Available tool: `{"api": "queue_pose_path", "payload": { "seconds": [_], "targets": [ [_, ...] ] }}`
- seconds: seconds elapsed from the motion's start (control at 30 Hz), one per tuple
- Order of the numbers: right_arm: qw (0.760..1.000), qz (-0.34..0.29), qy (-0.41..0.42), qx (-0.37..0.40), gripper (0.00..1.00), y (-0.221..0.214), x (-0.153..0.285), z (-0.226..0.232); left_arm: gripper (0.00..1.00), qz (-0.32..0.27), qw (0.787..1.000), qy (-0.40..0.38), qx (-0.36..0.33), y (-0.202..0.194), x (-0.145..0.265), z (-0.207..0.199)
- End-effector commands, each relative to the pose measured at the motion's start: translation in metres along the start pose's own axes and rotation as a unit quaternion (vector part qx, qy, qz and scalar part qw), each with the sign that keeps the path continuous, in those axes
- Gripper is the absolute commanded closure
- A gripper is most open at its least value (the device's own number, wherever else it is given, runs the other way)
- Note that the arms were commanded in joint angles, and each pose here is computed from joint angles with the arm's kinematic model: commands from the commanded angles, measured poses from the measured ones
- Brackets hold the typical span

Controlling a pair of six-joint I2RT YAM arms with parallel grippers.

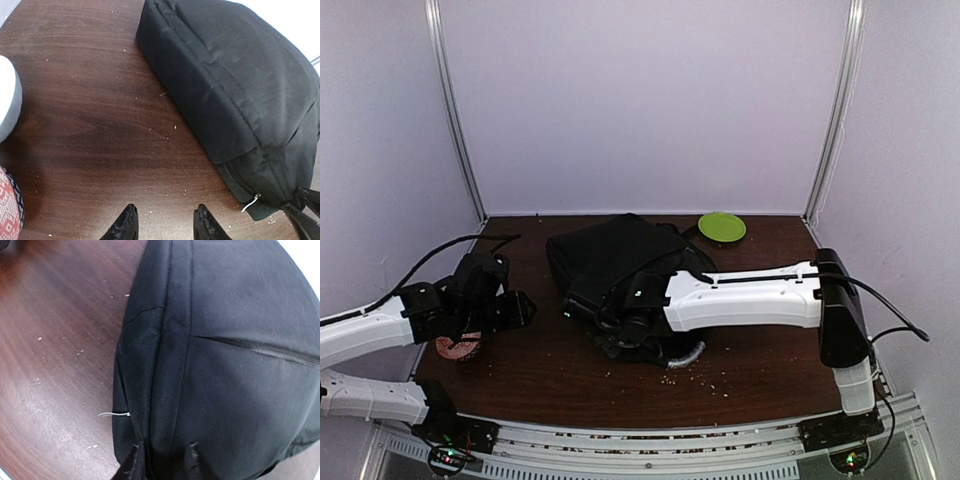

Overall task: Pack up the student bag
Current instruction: Zip the student bag at the center of the board.

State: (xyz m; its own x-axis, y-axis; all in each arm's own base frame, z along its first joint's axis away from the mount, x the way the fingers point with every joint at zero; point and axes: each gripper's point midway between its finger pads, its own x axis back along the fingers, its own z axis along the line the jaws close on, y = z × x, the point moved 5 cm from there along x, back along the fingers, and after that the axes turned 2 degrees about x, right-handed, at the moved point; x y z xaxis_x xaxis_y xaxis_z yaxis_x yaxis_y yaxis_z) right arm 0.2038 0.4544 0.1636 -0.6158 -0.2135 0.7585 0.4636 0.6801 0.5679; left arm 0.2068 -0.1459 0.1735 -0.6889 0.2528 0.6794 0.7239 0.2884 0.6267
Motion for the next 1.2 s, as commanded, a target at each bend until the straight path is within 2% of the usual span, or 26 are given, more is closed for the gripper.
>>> {"api": "queue_pose_path", "payload": {
  "seconds": [0.0,0.1,0.3,0.37,0.53,0.6,0.73,0.87,0.93,1.03,1.1,1.17],
  "targets": [
    [0.999,-0.001,-0.049,0.010,0.85,-0.002,0.009,-0.021,0.60,0.000,1.000,-0.009,0.011,0.002,-0.006,-0.004],
    [0.999,-0.006,-0.050,0.009,1.00,-0.005,0.015,-0.028,0.60,0.002,1.000,-0.009,0.010,0.002,-0.007,-0.006],
    [0.998,-0.007,-0.059,0.019,1.00,-0.027,0.030,-0.049,0.59,0.004,1.000,-0.013,0.009,0.003,-0.011,-0.011],
    [0.997,0.003,-0.073,0.025,1.00,-0.050,0.031,-0.060,0.58,0.007,1.000,-0.022,0.010,0.005,-0.014,-0.016],
    [0.995,0.027,-0.097,-0.009,1.00,-0.098,0.037,-0.095,0.50,0.034,0.996,-0.075,0.025,0.005,-0.030,-0.043],
    [0.995,0.032,-0.091,-0.037,1.00,-0.113,0.036,-0.105,0.42,0.049,0.993,-0.103,0.038,0.004,-0.038,-0.056],
    [0.992,0.034,-0.072,-0.095,1.00,-0.127,0.033,-0.121,0.35,0.051,0.988,-0.142,0.034,0.011,-0.048,-0.079],
    [0.985,0.031,-0.057,-0.160,1.00,-0.133,0.028,-0.142,0.30,0.003,0.991,-0.124,-0.054,0.032,-0.033,-0.093],
    [0.979,0.022,-0.044,-0.195,1.00,-0.133,0.028,-0.154,0.28,-0.020,0.985,-0.119,-0.127,0.039,-0.023,-0.103],
    [0.972,0.000,-0.010,-0.236,1.00,-0.126,0.031,-0.163,0.27,-0.054,0.967,-0.102,-0.227,0.042,-0.007,-0.122],
    [0.968,-0.017,0.012,-0.249,1.00,-0.120,0.038,-0.164,0.25,-0.072,0.947,-0.102,-0.295,0.036,0.003,-0.140],
    [0.964,-0.031,0.034,-0.262,0.88,-0.118,0.045,-0.162,0.24,-0.082,0.929,-0.109,-0.343,0.031,0.008,-0.154]
  ]
}}
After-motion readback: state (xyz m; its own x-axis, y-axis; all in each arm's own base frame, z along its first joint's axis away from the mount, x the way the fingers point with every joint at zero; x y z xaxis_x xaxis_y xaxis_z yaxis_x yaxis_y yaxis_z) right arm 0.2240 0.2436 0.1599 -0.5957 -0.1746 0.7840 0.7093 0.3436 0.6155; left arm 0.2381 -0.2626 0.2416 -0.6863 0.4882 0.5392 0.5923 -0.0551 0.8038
